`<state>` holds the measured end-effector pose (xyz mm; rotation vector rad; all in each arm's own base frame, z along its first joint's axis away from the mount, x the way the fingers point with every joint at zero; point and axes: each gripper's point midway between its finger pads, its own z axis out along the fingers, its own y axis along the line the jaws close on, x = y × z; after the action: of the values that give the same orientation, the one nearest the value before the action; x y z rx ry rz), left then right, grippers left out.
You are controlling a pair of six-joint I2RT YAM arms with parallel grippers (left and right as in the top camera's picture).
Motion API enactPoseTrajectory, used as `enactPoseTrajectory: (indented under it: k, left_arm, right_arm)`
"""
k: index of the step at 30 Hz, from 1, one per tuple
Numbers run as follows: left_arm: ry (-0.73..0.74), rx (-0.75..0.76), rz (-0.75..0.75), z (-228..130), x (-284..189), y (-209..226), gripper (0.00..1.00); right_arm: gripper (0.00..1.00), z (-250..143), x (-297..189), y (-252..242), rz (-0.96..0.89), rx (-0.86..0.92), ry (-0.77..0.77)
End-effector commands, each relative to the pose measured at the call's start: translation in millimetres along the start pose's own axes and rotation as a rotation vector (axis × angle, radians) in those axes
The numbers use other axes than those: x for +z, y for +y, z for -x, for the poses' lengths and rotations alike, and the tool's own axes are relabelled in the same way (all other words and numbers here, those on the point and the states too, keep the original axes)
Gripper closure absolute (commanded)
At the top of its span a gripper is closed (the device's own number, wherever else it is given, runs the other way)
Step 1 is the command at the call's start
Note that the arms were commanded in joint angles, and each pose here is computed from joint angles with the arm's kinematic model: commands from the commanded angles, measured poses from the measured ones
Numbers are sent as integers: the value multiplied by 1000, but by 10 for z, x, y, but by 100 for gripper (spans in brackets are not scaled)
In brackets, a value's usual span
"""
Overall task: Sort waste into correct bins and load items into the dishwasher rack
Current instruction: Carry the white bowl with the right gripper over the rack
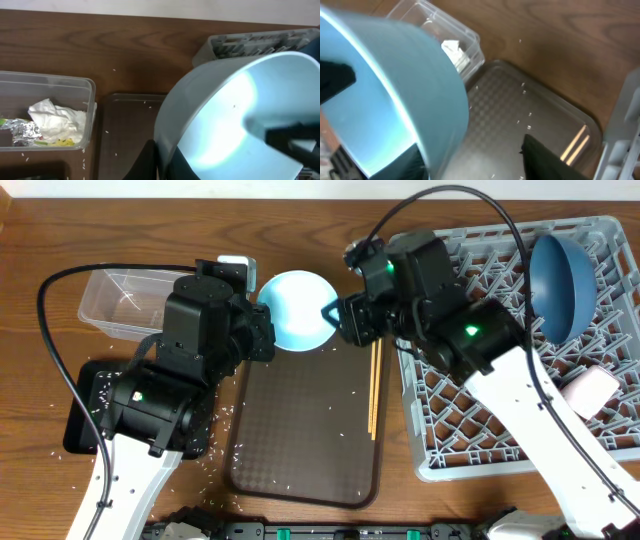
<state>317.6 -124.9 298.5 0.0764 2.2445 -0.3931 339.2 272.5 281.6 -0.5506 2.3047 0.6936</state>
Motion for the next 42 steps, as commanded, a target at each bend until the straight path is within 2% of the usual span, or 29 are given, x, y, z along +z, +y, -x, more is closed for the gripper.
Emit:
enactPoseTrajectory:
  k: [1,5,7,10,14,15,21,23,24,25,28,29,31,35,39,42]
  left_arm:
    - [-10,-10,-22,33,-31,-52,94]
    - [-10,-11,-22,33,-31,-52,94]
    - [-11,-11,-22,34,-31,-52,94]
    - [-17,-14,-24,50,-31,-58,94]
    - [-31,-13,-30,83,-34,-70,94]
    - [-33,-13,-34,90,-34,-78,94]
    - [-37,-11,-70,109,-38,-144,94]
    - [-38,-11,-70,109,-38,-143,83]
    - [-38,-11,-70,109,-38,-143,70]
    - [-37,-11,-70,108,-39,-144,62]
    - [-42,-11,-71,115,-54,-145,22]
    - [-45,-11,-72,119,-65,-147,5]
    - [-51,-11,-75,128,-89,-150,0]
    - [-67,-9,-79,148,-147,-157,2]
    - [-81,-9,-83,165,-202,-163,2]
    - [-94,-8,-87,181,-249,-169,2]
  right_arm:
    - [58,124,57,27,-31,2,-50]
    - [74,228,50,-16,-60,2,-96]
    - [76,227,50,-14,-59,2,-95]
    - [73,216,71,-15,-56,2,-89]
    - [96,203,100,-26,-58,4,-82]
    - [99,209,100,-23,-57,3,-85]
    - [99,253,90,-74,-88,2,-105]
    - [99,268,62,-186,-154,5,-117]
    - [99,276,32,-262,-198,8,-125]
    - [99,275,4,-344,-244,12,-129]
    - [99,250,-121,-587,-366,27,-130]
    - [99,226,-162,-673,-401,35,-123]
    - [99,185,-259,-844,-469,51,-111]
    - [99,74,-634,-1307,-689,119,-101]
    - [99,-108,-1228,-1754,-1005,204,-111]
    - [99,-242,-1660,-1928,-1247,197,-101]
